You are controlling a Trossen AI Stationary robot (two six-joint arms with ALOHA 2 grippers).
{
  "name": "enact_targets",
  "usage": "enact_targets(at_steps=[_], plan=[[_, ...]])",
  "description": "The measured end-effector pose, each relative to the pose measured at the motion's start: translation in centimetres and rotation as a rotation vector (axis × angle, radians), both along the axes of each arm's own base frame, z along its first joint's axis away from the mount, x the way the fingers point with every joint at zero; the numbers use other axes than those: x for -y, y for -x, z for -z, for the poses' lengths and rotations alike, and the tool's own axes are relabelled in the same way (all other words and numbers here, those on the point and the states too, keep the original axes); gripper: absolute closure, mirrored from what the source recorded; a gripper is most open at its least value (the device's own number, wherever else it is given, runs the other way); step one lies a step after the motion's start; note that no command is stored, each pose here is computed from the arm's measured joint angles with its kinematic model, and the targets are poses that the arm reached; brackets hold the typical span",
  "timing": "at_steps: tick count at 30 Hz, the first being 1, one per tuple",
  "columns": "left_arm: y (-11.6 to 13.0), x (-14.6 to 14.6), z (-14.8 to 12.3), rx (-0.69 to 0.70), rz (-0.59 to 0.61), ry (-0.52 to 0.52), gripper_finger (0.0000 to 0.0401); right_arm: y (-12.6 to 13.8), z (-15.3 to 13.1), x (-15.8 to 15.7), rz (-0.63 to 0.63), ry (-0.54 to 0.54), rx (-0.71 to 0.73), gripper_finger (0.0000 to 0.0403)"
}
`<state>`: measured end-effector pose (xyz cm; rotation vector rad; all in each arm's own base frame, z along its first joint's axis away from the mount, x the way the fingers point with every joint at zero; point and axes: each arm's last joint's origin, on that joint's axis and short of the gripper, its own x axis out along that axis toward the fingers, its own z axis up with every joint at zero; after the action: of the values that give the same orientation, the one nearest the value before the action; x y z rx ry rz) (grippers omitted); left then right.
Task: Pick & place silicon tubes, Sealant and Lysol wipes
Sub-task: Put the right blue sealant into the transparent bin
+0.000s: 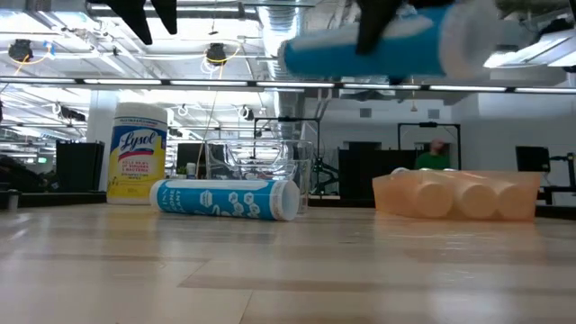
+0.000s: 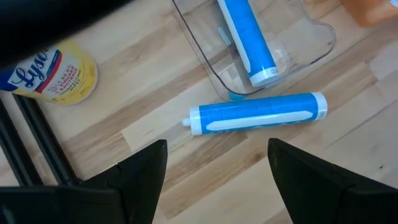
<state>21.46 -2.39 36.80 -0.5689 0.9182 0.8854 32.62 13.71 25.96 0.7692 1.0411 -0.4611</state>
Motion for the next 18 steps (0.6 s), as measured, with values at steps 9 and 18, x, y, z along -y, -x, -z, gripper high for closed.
enact_targets(at_steps=[9,18], plan=[[-1.9,0.4,-0.8,0.171,0.116,0.01,0.0131,1.5,-5.5,3.1,-0.007,0.092,0.233,0.0201],[-4.7,1.0,-3.1,0.491,0.282,-0.025,0.0131,1.7,-9.5,5.9,-0.084,0.178,0.47,0.0201]])
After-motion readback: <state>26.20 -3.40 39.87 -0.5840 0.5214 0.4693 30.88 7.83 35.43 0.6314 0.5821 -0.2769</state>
